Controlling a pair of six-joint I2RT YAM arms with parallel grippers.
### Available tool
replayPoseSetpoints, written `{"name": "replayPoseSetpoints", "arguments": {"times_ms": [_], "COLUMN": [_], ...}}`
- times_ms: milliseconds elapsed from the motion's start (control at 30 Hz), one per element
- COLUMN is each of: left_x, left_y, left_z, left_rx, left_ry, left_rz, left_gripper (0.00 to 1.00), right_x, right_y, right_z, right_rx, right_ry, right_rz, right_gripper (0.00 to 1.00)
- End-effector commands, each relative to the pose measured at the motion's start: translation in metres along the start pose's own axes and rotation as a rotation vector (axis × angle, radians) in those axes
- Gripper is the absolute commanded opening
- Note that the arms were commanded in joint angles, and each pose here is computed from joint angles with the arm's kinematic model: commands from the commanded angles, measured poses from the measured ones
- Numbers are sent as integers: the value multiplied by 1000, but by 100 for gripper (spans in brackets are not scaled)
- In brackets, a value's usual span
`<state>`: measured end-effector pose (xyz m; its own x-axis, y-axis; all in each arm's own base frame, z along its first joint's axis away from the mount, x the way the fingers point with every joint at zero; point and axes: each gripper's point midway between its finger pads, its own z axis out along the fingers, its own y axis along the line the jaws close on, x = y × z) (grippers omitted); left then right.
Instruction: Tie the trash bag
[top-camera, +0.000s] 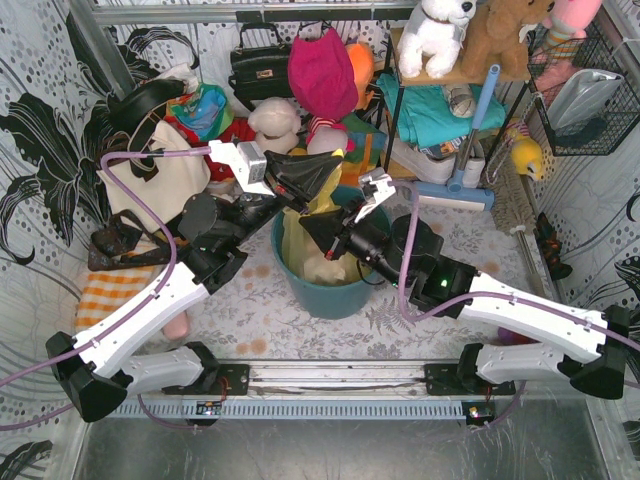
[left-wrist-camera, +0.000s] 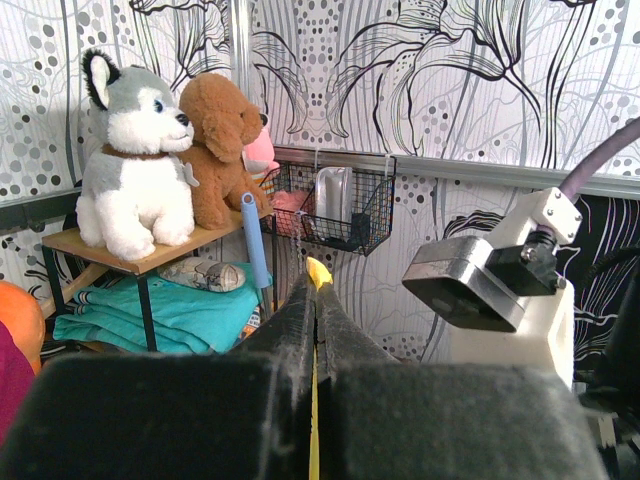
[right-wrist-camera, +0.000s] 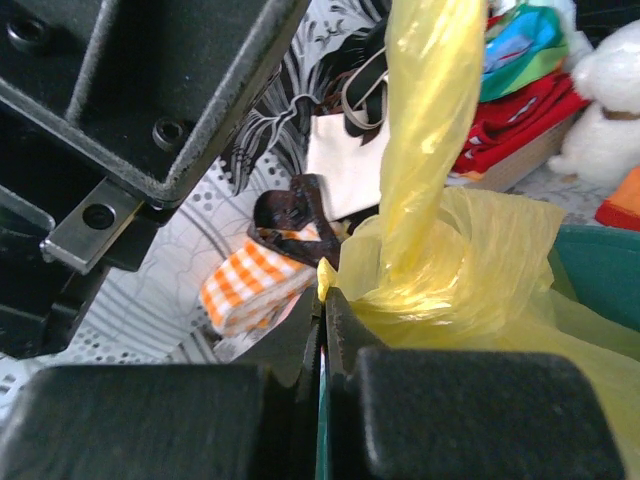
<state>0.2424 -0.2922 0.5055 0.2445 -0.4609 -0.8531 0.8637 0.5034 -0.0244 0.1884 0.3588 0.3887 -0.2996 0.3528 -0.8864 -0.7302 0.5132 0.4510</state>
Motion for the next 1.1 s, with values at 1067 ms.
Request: {"name": "replayPoseSetpoints", "arguments": {"times_ms": [1067], "left_x": [-21], "left_y": [-14], "left_z": [-3], "left_rx": [67], "left_ry": [-10], "left_rz": [16], "left_gripper": [0], "right_x": [-34], "right_y": [-61], "right_z": [21], "right_rx": [545], "right_ry": [-329], "right_rz": [-239], "right_gripper": [0]}}
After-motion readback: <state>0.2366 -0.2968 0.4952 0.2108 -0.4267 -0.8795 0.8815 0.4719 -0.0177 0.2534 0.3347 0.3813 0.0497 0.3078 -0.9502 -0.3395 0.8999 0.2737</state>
